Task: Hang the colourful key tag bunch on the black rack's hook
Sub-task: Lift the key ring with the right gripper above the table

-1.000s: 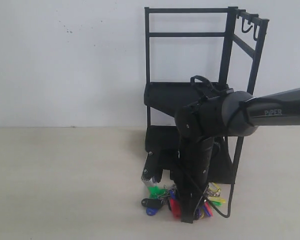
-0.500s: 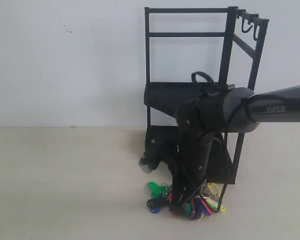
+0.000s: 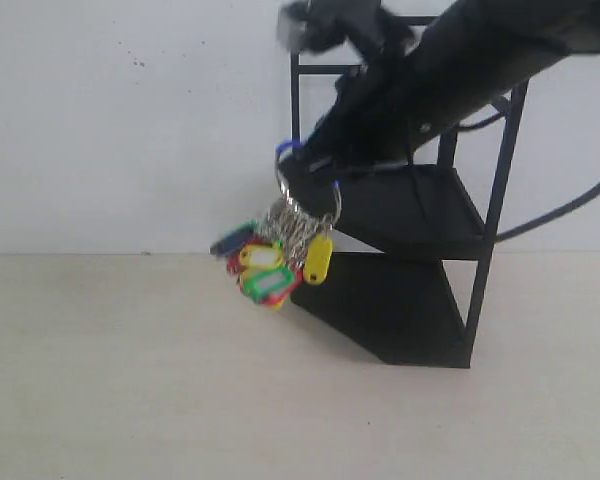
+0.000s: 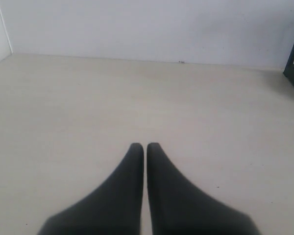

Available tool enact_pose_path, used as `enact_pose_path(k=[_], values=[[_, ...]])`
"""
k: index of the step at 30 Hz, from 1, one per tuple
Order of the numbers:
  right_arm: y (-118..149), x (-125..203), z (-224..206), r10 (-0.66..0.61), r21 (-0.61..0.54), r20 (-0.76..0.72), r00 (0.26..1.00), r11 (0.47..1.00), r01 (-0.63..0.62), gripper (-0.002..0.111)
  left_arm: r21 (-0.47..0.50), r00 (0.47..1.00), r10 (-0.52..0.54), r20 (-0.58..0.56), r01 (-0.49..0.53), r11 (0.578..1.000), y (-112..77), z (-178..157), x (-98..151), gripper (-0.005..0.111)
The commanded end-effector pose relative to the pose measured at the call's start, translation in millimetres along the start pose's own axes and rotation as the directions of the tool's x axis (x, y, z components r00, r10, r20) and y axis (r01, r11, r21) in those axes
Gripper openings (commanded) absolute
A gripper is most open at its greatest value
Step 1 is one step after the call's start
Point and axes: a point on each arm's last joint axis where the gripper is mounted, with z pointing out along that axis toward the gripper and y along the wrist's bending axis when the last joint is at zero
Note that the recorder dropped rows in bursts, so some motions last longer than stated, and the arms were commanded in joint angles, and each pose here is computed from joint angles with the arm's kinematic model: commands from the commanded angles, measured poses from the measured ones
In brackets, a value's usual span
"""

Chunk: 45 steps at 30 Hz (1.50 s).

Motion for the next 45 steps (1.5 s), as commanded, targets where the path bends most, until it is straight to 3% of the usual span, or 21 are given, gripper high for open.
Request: enact_pose_path(k=[1, 4, 8, 12, 14, 16, 17, 20, 21, 23, 25, 28, 29, 32, 34, 35, 38, 39, 42, 43, 45], values=[[3.6, -14.3, -38.0, 0.103, -0.024, 0.112, 0.988, 0.995, -0.101, 0.000, -0.001, 1.000, -0.007, 0.007, 0.007, 1.000, 0.0, 0.0, -1.3, 0.004], [6.4, -7.4, -38.0, -0.047, -0.015, 0.032, 0.998, 0.999, 0.047, 0.000, -0.001, 1.000, -0.007, 0.007, 0.007, 1.000, 0.0, 0.0, -1.3, 0.004], [-7.7, -7.7, -38.8, 0.234, 0.017, 0.082, 0.969, 0.972, -0.236, 0.000, -0.001, 1.000, -0.007, 0.007, 0.007, 1.000, 0.0, 0.0, -1.3, 0.004], [5.5, -2.8, -39.8, -0.079, -0.021, 0.002, 0.997, 0.997, 0.079, 0.000, -0.001, 1.000, -0.007, 0.007, 0.007, 1.000, 0.0, 0.0, -1.3, 0.004], [-12.1, -3.6, -42.7, 0.077, 0.086, 0.039, 0.996, 0.993, -0.080, 0.000, -0.001, 1.000, -0.007, 0.007, 0.007, 1.000, 0.0, 0.0, -1.3, 0.004], [-20.3, -2.5, -44.7, 0.270, 0.076, 0.070, 0.960, 0.958, -0.275, 0.000, -0.001, 1.000, -0.007, 0.007, 0.007, 1.000, 0.0, 0.0, -1.3, 0.004], [-16.4, -2.3, -44.4, 0.272, 0.036, 0.056, 0.961, 0.961, -0.274, 0.000, -0.001, 1.000, -0.007, 0.007, 0.007, 1.000, 0.0, 0.0, -1.3, 0.004], [-2.3, 2.0, -43.0, -0.019, -0.046, -0.020, 1.000, 0.999, 0.018, 0.000, -0.001, 1.000, -0.007, 0.007, 0.007, 1.000, 0.0, 0.0, -1.3, 0.004], [-5.3, 1.3, -43.0, -0.012, -0.019, -0.011, 1.000, 1.000, 0.011, 0.000, -0.001, 1.000, -0.007, 0.007, 0.007, 1.000, 0.0, 0.0, -1.3, 0.004], [-21.0, -2.0, -44.3, 0.178, 0.058, 0.062, 0.982, 0.982, -0.182, 0.000, -0.001, 1.000, -0.007, 0.007, 0.007, 1.000, 0.0, 0.0, -1.3, 0.004], [-20.3, -3.5, -44.8, 0.267, 0.021, 0.083, 0.960, 0.963, -0.269, 0.000, -0.001, 1.000, -0.007, 0.007, 0.007, 1.000, 0.0, 0.0, -1.3, 0.004], [3.6, 0.3, -42.1, 0.005, -0.098, -0.008, 1.000, 0.995, -0.006, 0.000, -0.001, 1.000, -0.007, 0.007, 0.007, 1.000, 0.0, 0.0, -1.3, 0.004], [3.0, 1.5, -41.6, -0.039, -0.075, -0.022, 0.999, 0.997, 0.038, 0.000, -0.001, 1.000, -0.007, 0.007, 0.007, 1.000, 0.0, 0.0, -1.3, 0.004], [-18.3, -1.5, -42.4, 0.139, 0.102, 0.039, 0.990, 0.985, -0.142, 0.000, -0.001, 1.000, -0.007, 0.007, 0.007, 1.000, 0.0, 0.0, -1.3, 0.004], [-18.2, -2.5, -42.5, 0.265, 0.084, 0.062, 0.962, 0.959, -0.269, 0.000, -0.001, 1.000, -0.007, 0.007, 0.007, 1.000, 0.0, 0.0, -1.3, 0.004], [-11.2, -2.0, -41.6, 0.240, 0.038, 0.034, 0.970, 0.970, -0.241, 0.000, -0.001, 1.000, -0.007, 0.007, 0.007, 1.000, 0.0, 0.0, -1.3, 0.004], [4.1, -1.7, -39.5, -0.051, -0.022, -0.006, 0.999, 0.998, 0.050, 0.000, -0.001, 1.000, -0.007, 0.007, 0.007, 1.000, 0.0, 0.0, -1.3, 0.004], [-1.6, -3.3, -38.8, -0.051, 0.033, 0.010, 0.999, 0.998, 0.051, 0.000, -0.001, 1.000, -0.007, 0.007, 0.007, 1.000, 0.0, 0.0, -1.3, 0.004], [-20.4, -6.4, -42.4, 0.227, 0.114, 0.106, 0.968, 0.964, -0.238, 0.000, -0.001, 1.000, -0.007, 0.007, 0.007, 1.000, 0.0, 0.0, -1.3, 0.004], [-16.5, -4.3, -42.8, 0.245, 0.079, 0.075, 0.967, 0.965, -0.251, 0.000, -0.001, 1.000, -0.007, 0.007, 0.007, 1.000, 0.0, 0.0, -1.3, 0.004], [-4.7, 0.1, -42.0, 0.105, 0.017, -0.009, 0.994, 0.994, -0.105, 0.000, -0.001, 1.000, -0.007, 0.007, 0.007, 1.000, 0.0, 0.0, -1.3, 0.004]])
